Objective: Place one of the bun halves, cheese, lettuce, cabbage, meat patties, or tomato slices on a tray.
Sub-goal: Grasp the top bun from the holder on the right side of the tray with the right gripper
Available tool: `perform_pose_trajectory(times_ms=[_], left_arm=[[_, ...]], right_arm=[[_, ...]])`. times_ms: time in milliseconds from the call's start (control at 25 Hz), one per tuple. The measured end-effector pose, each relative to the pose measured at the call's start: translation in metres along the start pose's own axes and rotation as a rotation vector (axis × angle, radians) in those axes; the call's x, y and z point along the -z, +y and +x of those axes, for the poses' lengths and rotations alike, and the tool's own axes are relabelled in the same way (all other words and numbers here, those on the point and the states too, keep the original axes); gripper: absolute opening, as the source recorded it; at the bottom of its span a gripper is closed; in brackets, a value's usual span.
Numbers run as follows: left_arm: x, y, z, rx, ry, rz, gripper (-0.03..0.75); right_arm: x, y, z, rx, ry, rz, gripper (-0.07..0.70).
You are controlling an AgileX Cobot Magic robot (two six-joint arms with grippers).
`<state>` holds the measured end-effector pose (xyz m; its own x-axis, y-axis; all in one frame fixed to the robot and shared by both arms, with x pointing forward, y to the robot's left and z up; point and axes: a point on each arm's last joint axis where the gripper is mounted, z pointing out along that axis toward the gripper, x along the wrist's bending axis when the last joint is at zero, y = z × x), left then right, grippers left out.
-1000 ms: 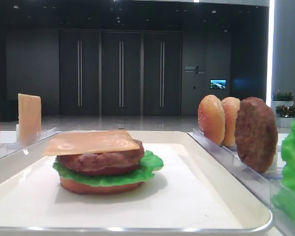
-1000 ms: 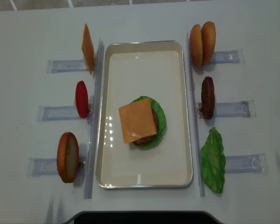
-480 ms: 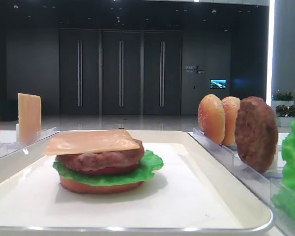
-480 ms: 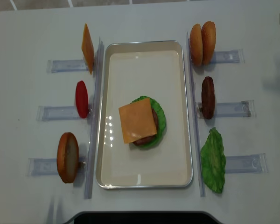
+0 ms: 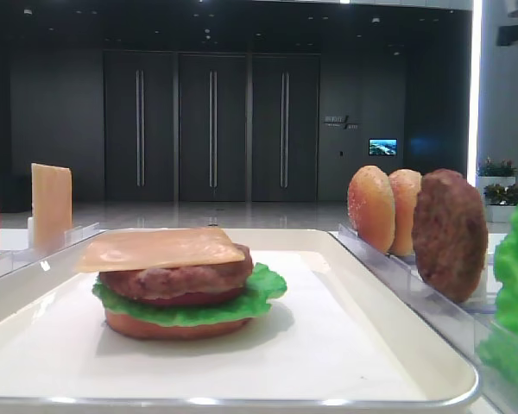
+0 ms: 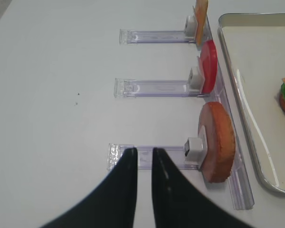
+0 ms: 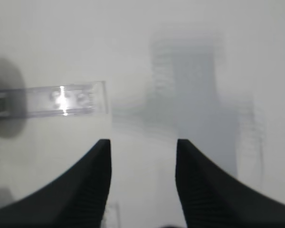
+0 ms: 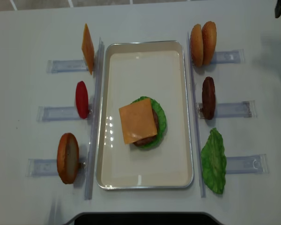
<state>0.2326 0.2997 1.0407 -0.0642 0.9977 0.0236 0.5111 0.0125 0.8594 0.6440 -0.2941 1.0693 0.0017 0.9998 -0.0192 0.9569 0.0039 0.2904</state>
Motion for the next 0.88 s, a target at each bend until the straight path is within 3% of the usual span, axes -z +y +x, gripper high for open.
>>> perform_pose_trajectory(times_ms=[240,360,440,680,880], left_arm=[[0.000,0.000,0.000,0.000,0.000,0.000,0.076],[0.000,0.000,0.000,0.000,0.000,0.000,0.076],[0.000,0.000,0.000,0.000,0.000,0.000,0.076],[0.000,0.000,0.000,0.000,0.000,0.000,0.076],[0.000,0.000,0.000,0.000,0.000,0.000,0.076]], right_arm=[[0.008,-0.014,0.111,0.135,0.064,-0.021,0.308],[0.014,-0.025,0.154,0.173,0.109,-0.059,0.308],[0.016,-0.030,0.171,0.177,0.128,-0.080,0.308],[0.011,-0.032,0.184,0.180,0.117,-0.100,0.311],[-0.003,-0.025,0.187,0.198,0.093,-0.141,0.390]])
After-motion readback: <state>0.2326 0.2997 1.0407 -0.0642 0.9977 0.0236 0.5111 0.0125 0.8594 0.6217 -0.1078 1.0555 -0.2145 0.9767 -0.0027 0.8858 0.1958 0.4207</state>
